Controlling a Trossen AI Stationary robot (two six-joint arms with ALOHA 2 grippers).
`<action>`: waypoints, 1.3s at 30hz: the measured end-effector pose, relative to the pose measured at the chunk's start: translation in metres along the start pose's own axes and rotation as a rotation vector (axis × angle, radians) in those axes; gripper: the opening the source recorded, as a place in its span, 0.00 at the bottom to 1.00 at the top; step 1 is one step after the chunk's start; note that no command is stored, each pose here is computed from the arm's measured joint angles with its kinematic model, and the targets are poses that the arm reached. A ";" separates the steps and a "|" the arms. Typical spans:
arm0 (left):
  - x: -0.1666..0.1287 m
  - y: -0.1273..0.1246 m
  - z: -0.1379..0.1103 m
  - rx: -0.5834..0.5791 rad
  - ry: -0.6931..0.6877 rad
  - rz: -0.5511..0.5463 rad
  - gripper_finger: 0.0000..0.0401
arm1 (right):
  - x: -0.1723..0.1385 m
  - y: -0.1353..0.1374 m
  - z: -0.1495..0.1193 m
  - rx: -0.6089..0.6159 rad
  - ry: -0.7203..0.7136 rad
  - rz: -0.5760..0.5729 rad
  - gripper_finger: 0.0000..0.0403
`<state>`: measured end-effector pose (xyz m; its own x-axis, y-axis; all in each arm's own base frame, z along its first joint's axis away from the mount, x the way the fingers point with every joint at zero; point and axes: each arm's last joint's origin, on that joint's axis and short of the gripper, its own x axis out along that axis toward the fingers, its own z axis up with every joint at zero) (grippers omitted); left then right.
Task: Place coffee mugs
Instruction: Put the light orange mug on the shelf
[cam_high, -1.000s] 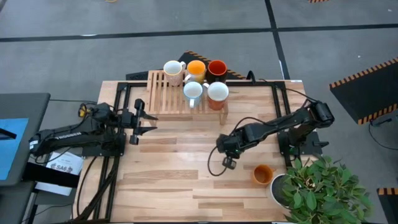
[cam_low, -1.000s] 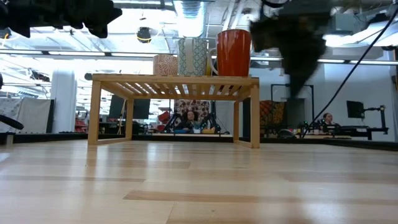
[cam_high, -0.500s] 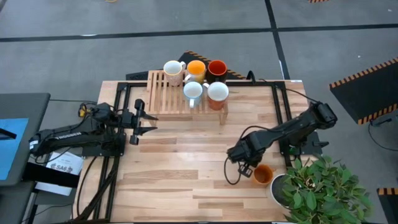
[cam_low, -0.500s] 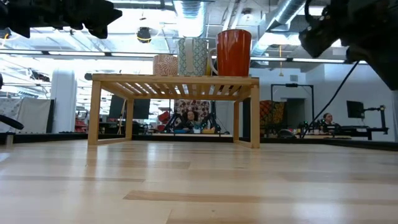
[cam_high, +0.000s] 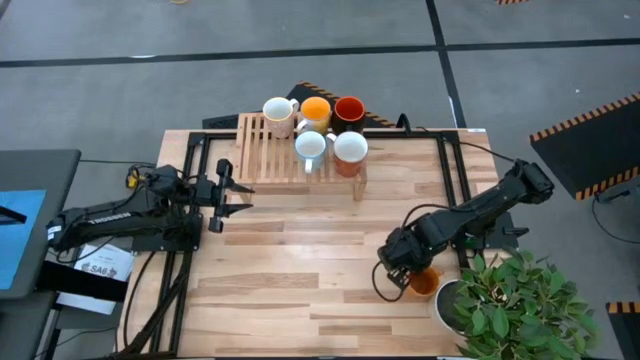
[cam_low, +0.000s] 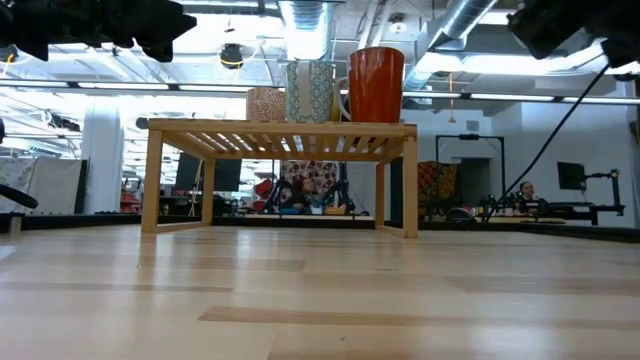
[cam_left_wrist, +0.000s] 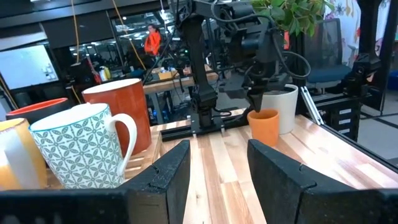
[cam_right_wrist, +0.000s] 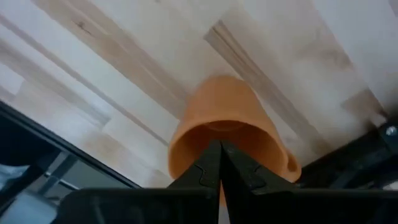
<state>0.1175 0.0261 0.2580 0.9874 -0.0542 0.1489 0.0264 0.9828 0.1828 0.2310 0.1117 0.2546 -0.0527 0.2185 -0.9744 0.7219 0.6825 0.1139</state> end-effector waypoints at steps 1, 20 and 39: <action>0.000 0.000 0.000 0.000 0.000 0.000 0.37 | 0.001 0.000 -0.002 0.012 0.001 -0.003 0.08; 0.000 0.000 0.000 -0.003 0.000 0.000 0.37 | 0.055 0.021 0.008 -0.094 0.136 -0.175 0.06; 0.000 0.000 0.000 -0.004 0.000 0.000 0.37 | 0.055 0.025 0.036 -0.279 -0.081 -0.150 0.06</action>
<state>0.1175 0.0261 0.2583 0.9873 -0.0539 0.1492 0.0266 0.9834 0.1793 0.2713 0.1156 0.1968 -0.0812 0.0527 -0.9953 0.4927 0.8702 0.0059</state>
